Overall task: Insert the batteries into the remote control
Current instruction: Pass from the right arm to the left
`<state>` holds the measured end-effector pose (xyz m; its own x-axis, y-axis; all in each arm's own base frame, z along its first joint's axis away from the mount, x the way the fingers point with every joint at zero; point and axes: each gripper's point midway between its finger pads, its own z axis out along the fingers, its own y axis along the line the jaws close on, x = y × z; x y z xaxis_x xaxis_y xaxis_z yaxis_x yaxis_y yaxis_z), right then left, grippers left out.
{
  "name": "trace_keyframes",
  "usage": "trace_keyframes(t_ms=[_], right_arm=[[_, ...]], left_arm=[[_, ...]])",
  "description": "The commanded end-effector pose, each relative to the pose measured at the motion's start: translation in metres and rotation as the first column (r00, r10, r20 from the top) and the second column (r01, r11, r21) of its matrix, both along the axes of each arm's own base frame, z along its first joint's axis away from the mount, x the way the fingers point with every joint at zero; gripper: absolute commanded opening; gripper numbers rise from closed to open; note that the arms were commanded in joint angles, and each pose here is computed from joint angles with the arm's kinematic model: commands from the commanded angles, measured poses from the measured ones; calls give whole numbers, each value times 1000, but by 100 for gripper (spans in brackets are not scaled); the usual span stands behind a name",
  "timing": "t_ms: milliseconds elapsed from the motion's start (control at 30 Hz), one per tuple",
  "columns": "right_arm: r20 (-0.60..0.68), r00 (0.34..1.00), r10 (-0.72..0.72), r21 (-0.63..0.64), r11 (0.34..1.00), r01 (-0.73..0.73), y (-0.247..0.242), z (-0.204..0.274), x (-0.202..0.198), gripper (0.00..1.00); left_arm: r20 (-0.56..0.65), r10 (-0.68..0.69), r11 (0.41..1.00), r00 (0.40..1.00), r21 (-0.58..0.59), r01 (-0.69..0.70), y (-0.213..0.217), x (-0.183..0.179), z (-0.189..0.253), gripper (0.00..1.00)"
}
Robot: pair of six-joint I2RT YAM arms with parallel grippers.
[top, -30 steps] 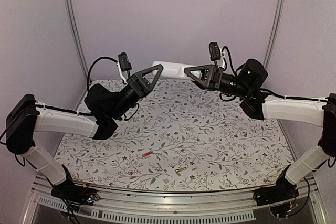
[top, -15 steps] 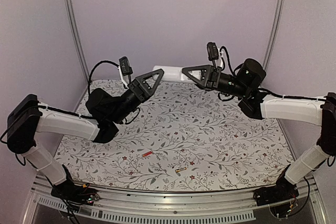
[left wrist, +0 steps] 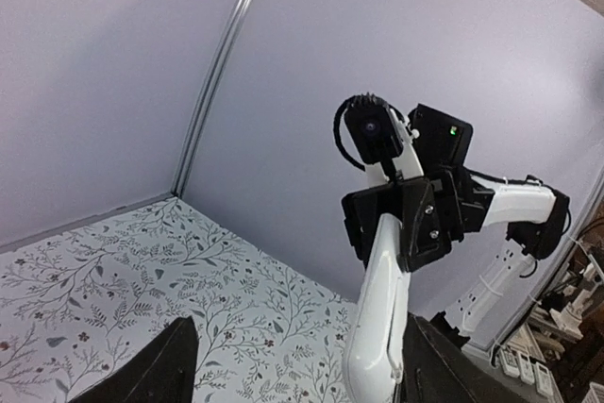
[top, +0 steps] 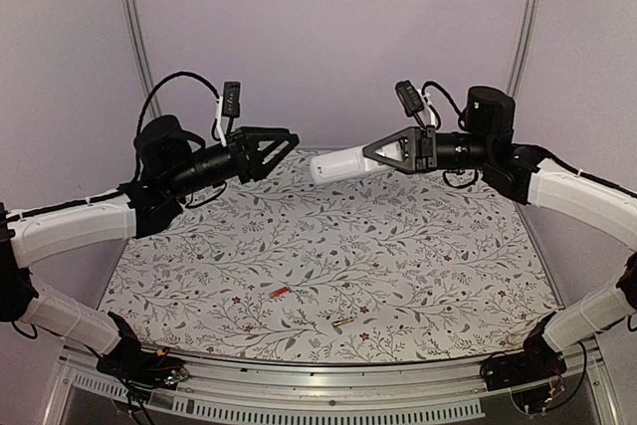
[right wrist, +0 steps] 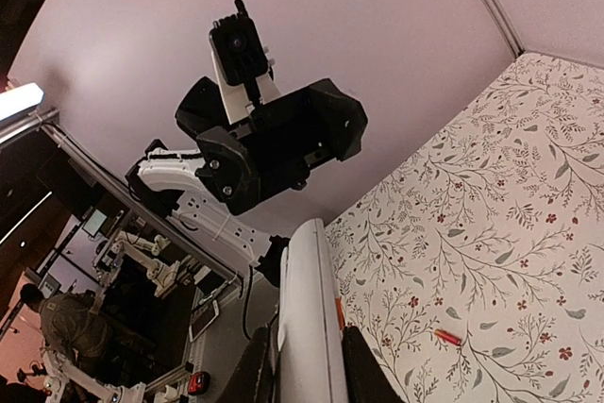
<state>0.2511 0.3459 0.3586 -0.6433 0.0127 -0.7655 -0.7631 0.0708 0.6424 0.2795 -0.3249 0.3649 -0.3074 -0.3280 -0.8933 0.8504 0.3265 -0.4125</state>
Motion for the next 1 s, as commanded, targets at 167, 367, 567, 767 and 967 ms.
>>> trace_keyframes(t_ms=[167,367,567,767,967], right_arm=[[-43,981,188,-230,954,-193,-11,-42,-40,2],[-63,968,243,-277,927,-251,-2,-56,-50,3],[-68,960,270,-303,911,-278,2,-62,-55,3],[-76,952,297,-320,897,-306,6,-66,-61,4],[-74,944,322,-327,886,-328,9,-68,-67,4]], left_arm=[[-75,-342,864,937,366,345,-34,-61,-58,75],[-181,-368,810,912,419,410,-54,-69,-83,71],[-257,-452,741,854,424,520,-73,-89,-99,68],[-306,-520,685,798,409,603,-88,-108,-108,62],[-335,-556,655,761,387,649,-94,-118,-112,45]])
